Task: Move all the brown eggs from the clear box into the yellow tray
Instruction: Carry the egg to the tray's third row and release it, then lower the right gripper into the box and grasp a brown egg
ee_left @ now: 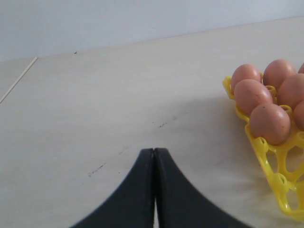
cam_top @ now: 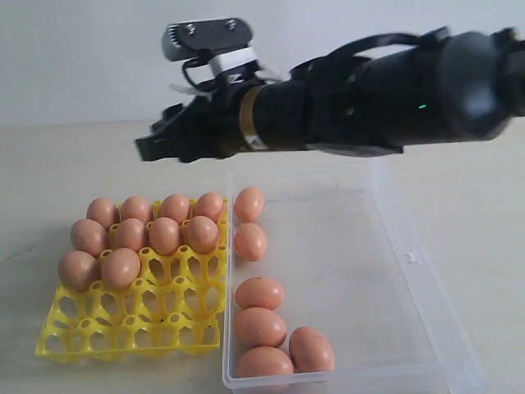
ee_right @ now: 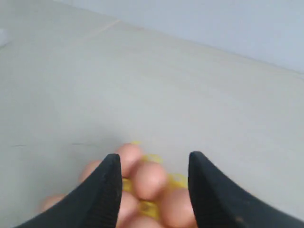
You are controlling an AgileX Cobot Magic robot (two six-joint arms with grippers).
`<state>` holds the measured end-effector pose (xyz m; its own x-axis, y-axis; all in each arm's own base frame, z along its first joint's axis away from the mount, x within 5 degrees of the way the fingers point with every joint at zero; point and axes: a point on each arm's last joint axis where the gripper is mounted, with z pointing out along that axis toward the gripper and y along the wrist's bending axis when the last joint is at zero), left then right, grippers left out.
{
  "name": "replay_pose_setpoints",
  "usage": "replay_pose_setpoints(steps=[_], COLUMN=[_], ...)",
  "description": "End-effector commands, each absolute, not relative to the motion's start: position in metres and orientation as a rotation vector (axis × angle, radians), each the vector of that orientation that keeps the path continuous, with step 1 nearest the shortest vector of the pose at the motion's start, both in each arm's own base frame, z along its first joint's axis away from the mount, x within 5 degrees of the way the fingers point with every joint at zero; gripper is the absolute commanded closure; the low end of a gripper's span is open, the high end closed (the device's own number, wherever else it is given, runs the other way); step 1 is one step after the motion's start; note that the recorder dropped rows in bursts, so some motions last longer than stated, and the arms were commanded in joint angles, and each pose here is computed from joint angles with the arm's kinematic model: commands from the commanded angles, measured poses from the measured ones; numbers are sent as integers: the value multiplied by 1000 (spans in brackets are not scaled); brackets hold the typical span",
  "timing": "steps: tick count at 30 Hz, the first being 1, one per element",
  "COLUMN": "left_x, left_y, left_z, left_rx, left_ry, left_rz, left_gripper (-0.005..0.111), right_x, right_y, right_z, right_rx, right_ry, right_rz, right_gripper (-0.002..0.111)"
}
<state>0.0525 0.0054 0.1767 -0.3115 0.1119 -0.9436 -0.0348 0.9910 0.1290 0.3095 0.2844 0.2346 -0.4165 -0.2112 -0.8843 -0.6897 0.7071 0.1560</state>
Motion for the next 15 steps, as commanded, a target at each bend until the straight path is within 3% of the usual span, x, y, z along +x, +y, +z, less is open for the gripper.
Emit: replay_pose_setpoints(steps=[1,12,15], left_x=[52,52,52], left_y=[5,5,5], left_z=[179,179,179], left_rx=[55,55,55], left_ry=[1863,1863,1863], left_rz=[134,134,134], left_gripper=[107,107,107], right_x=[293,265,264], right_y=[233,223,222], right_z=[237,201,191], right_rx=[-704,-955,-1009], right_ry=[2190,2510,2555], right_rz=[172,128,104], right_gripper=[65,65,61])
